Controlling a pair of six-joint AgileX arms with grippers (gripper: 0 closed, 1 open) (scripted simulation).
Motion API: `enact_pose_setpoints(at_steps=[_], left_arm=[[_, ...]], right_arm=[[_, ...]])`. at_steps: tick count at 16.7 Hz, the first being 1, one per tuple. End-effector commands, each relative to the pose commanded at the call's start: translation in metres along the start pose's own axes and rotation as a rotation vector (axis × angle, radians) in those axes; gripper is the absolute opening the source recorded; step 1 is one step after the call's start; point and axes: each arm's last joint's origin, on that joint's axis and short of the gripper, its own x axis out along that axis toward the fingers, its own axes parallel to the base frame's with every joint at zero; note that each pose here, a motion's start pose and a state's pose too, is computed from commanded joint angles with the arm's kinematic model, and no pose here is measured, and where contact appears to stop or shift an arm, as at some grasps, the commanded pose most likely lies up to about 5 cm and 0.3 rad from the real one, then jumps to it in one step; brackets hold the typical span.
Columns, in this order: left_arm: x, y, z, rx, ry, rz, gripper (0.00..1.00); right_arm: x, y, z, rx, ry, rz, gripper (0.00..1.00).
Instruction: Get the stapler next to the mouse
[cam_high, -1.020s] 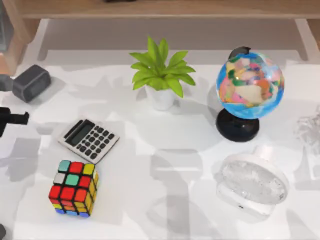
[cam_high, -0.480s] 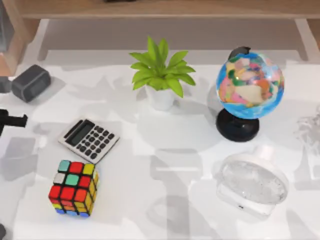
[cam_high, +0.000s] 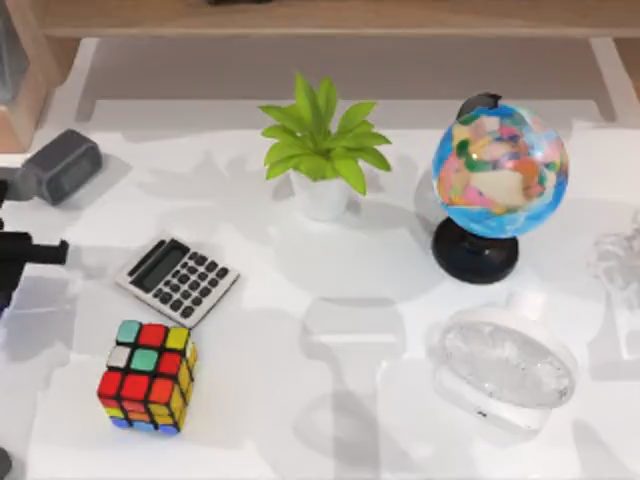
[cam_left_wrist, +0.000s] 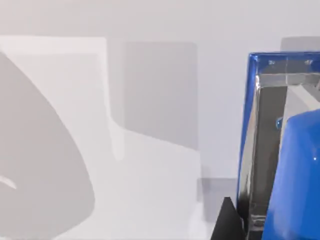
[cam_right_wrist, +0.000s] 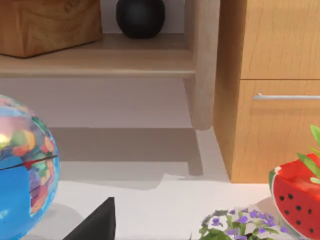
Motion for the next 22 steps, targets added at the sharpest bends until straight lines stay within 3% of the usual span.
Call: enact_pose_setpoints(at_steps=[4, 17, 22], left_arm=[[0.0, 0.0, 0.0, 0.0, 0.0, 0.0, 0.0], [0.0, 0.0, 0.0, 0.0, 0.0, 0.0, 0.98], [0.0, 0.0, 0.0, 0.0, 0.0, 0.0, 1.0]], right_arm=[[0.0, 0.0, 0.0, 0.0, 0.0, 0.0, 1.0], [0.0, 0.0, 0.0, 0.0, 0.0, 0.0, 1.0], [0.0, 0.0, 0.0, 0.0, 0.0, 0.0, 1.0]])
